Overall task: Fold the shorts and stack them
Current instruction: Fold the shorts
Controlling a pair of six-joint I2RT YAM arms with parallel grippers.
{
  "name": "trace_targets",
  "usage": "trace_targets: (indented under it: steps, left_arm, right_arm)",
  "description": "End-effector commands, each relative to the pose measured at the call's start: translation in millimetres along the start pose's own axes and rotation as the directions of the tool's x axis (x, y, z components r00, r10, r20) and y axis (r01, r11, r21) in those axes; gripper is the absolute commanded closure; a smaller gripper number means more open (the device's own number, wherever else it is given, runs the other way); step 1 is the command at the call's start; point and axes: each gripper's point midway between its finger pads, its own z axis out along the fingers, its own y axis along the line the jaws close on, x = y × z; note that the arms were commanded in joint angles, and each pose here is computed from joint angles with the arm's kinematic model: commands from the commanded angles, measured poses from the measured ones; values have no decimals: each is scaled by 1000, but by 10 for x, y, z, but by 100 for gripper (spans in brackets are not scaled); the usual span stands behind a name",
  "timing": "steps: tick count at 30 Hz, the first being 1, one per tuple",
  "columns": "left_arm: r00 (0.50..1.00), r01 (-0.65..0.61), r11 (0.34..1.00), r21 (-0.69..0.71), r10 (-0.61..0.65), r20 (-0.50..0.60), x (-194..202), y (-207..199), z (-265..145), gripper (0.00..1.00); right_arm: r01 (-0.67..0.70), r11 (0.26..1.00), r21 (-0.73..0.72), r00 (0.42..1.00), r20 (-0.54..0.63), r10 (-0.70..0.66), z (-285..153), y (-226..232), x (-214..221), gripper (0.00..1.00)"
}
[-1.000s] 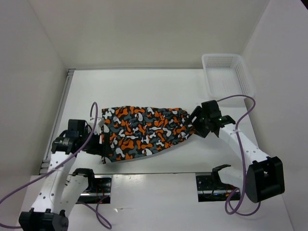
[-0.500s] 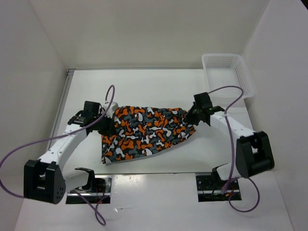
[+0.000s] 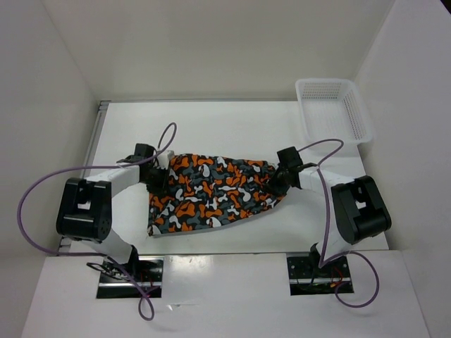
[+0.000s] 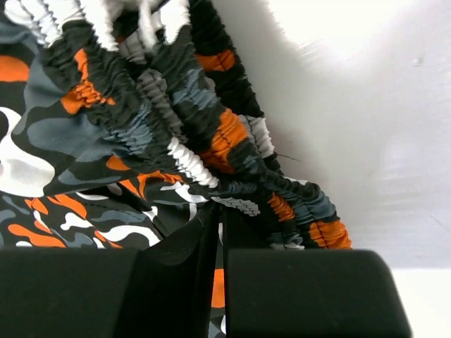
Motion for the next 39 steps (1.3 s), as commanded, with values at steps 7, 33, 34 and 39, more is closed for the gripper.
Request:
trace_targets:
  steps: [7,33,34,39]
  left_arm:
    - [996,86,960,-266,-72,61,-396,818,-186,100]
    - [982,-189,981,-48,189,-3,-33,-291,54,75]
    - [983,-185,981,-66,184,-22,-1,-241,88,75]
    - [983,-178,982,-65,175,-52,27,-197,231,76]
  right_arm:
    - [88,994,-70,994,-54,-92,104,175,310,82]
    - [-113,974,-198,983,118,138,-785,-67,-217,8]
    - [-120,971,-205,983,115,146,-775,-78,-223,8]
    - [-153,970,-189,987,13,159,-535,-217,-27,8]
